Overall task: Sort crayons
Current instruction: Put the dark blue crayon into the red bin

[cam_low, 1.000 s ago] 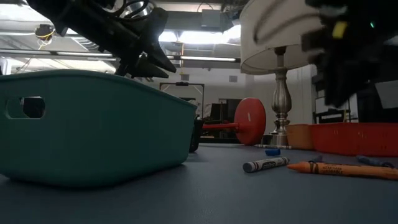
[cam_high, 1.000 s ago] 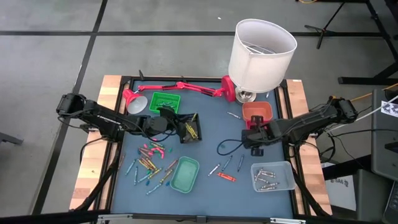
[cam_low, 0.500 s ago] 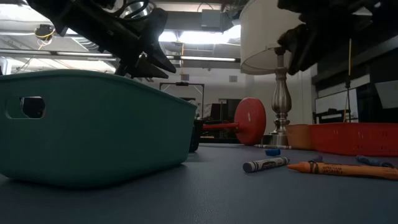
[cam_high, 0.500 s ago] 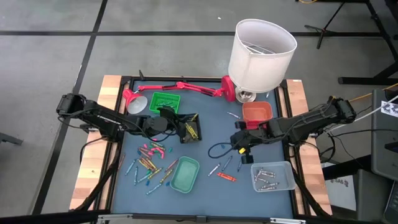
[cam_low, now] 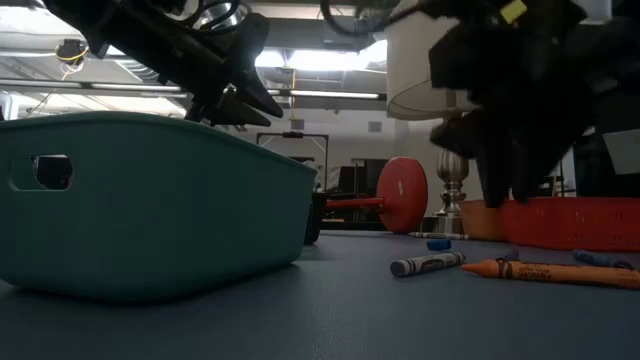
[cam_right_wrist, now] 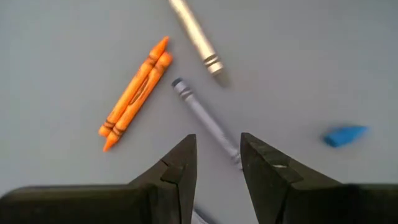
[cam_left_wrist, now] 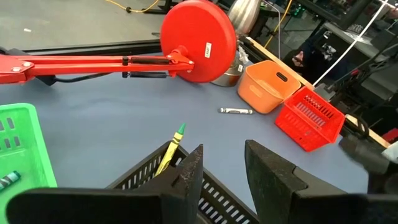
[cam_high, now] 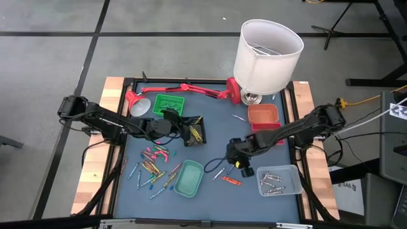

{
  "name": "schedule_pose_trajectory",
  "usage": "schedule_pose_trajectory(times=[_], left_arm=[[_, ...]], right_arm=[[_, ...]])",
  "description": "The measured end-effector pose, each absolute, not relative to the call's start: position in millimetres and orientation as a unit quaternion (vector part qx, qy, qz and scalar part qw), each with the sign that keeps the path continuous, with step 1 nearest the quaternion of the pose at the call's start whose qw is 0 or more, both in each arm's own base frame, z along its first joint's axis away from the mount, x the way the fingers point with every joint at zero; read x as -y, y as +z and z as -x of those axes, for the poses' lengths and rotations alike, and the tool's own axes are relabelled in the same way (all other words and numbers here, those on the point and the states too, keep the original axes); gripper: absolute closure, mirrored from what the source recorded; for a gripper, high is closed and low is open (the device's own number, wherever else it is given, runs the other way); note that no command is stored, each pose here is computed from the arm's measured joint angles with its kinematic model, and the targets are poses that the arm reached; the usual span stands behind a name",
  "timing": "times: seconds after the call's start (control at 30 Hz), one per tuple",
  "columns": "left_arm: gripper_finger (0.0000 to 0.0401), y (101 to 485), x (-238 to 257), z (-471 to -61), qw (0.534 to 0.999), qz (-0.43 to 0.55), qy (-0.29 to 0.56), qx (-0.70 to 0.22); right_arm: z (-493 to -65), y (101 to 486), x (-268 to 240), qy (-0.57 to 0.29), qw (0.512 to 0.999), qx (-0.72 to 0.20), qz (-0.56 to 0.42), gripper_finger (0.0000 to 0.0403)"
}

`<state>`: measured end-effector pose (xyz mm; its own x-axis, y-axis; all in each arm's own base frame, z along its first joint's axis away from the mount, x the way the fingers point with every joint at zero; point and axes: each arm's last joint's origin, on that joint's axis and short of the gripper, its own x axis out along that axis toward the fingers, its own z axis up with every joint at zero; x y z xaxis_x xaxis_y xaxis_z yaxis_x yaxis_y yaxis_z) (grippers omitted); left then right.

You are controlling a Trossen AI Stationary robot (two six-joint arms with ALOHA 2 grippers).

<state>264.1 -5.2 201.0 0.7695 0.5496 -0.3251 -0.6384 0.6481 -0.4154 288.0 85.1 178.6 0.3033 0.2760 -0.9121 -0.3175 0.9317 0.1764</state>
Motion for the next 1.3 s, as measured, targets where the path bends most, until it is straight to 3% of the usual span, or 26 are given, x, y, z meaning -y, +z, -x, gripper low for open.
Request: schedule_pose_trajectory(times=[0.53,0.93,1.17,1.3], left_arm=[[0.0296,200,5,-264,0.904,0.258,0.329,-0.089],[0.0296,199,5,-263,0.904,0.254,0.331,-0.097],[0.0296,196,5,-262,0.902,0.246,0.336,-0.114],[0.0296,194,6,-261,0.903,0.246,0.329,-0.125]], right_arm=[[-296,141,-86,0.195,0.770,-0.602,0.086,0.0282],[-296,141,-85,0.182,0.771,-0.602,0.096,0.0393],[-295,143,-84,0.180,0.772,-0.603,0.093,0.0375],[-293,155,-83,0.176,0.766,-0.611,0.095,0.0385]])
